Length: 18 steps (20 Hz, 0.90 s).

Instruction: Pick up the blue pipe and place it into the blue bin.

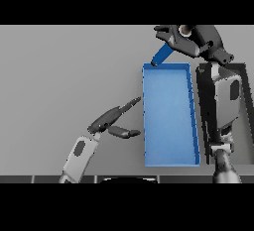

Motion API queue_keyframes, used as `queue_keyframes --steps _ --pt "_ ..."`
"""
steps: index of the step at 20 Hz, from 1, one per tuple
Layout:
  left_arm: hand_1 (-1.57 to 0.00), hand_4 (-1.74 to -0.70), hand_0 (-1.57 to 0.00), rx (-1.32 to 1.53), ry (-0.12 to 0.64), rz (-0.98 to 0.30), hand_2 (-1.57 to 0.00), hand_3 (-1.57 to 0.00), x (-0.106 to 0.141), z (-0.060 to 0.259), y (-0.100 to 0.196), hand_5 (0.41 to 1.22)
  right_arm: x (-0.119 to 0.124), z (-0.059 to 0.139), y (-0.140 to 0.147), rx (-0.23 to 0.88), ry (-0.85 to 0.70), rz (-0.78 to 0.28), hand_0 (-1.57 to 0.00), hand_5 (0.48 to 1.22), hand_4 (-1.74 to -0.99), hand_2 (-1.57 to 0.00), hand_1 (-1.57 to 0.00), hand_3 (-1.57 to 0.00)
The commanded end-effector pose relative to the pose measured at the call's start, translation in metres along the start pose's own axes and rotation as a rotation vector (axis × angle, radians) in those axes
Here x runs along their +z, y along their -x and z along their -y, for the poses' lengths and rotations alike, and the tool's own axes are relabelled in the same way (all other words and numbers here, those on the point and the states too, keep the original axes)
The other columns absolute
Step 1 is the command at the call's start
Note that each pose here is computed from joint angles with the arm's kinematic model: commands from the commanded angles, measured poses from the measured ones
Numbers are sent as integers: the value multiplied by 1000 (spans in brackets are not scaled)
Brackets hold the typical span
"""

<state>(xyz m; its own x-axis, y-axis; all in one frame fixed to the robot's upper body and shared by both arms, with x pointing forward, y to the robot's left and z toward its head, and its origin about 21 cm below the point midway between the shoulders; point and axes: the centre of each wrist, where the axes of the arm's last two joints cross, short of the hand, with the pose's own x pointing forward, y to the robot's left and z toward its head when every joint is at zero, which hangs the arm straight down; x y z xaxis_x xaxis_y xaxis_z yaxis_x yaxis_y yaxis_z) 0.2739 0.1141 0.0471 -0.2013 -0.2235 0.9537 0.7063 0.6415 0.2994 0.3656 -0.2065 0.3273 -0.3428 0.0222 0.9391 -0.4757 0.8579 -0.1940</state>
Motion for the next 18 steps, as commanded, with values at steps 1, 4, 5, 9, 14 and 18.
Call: queue_keyframes --steps 1,4,5,9,14,18 --pt "1 -874 1 -5 -4 -4 1 1 -1 0 0 413 6 9 9 -10 30 -29 -1571 1221 -1741 -1571 -1571 -1571" --pt "1 -867 1 -7 3 -2 1 1 0 -1 0 419 25 23 36 -36 106 -120 -1571 1221 -1741 -1571 -1571 -1571" --pt "1 -865 1 -1 6 0 1 1 2 1 2 419 34 26 46 -37 113 -152 -1571 1221 -1741 -1571 -1571 -1571" --pt "1 -877 1 16 9 17 1 1 4 8 0 422 69 28 90 -50 185 -290 -1571 1221 -1741 -1571 -1571 -1571" --pt "1 -882 1 22 6 4 1 1 8 8 2 427 105 16 127 -73 292 -476 -1571 1221 -1741 -1571 -1571 -1571" --pt "1 -887 1 22 8 7 1 1 9 8 0 420 120 3 144 -82 382 -629 -1571 1221 -1741 -1571 -1571 -1255"
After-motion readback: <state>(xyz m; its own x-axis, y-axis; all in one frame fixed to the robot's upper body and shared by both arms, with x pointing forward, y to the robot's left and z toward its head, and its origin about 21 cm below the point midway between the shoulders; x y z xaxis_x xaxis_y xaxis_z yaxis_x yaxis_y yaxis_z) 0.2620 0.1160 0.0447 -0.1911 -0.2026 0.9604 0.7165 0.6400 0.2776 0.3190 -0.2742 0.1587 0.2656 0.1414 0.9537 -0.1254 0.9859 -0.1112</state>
